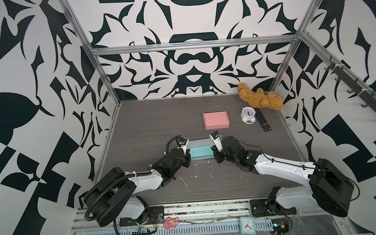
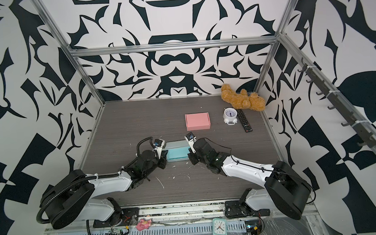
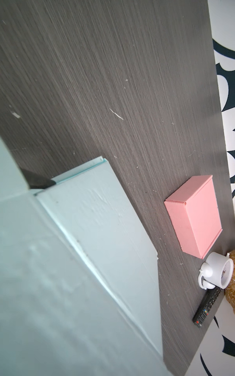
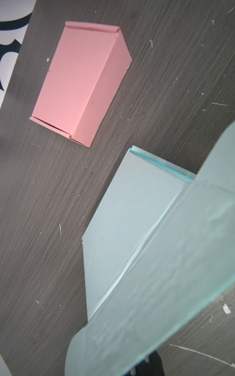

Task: Assemble paper box
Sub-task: Fold the lid at the center of the table.

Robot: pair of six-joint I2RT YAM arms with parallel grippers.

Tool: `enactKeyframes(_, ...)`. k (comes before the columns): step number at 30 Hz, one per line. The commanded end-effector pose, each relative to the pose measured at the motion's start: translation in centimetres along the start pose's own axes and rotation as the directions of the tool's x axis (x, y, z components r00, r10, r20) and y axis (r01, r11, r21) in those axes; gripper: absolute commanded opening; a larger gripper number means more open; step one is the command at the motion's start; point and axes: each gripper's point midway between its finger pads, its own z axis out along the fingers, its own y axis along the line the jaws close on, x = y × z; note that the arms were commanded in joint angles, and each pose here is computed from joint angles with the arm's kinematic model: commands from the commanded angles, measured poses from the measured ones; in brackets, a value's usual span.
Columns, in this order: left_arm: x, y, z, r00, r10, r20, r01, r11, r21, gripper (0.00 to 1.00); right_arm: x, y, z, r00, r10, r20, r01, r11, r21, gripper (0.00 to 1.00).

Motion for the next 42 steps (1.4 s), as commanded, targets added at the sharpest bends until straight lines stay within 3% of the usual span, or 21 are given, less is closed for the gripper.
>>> enactKeyframes(1,-1.2,-1.0,0.4,0.999,0.028,0.024,-0.028,1.0,0.012,0.14,-1.0,0.6,-0.5,0.999,0.016,0.044,-0.015,1.0,-0.015,0.15)
enactKeyframes(10,-0.8,-1.6,1.1,0.999,0.045,0.005,-0.045,0.999,0.001,0.14,1.0,-1.6,-0.7,0.997,0.076,0.027,-0.078,0.993,0.089,0.22)
enactKeyframes(27,-0.5,-1.4,1.9,0.998,0.057,-0.027,-0.058,0.998,-0.036,0.14,1.5,-3.4,-3.4,0.987,0.119,0.11,-0.133,0.983,0.129,0.55)
enactKeyframes(42,-0.4,-1.4,2.1,0.999,0.041,-0.035,-0.043,0.998,-0.043,0.14,-2.9,-3.0,-8.6,0.98,0.118,0.161,-0.133,0.987,0.09,0.59)
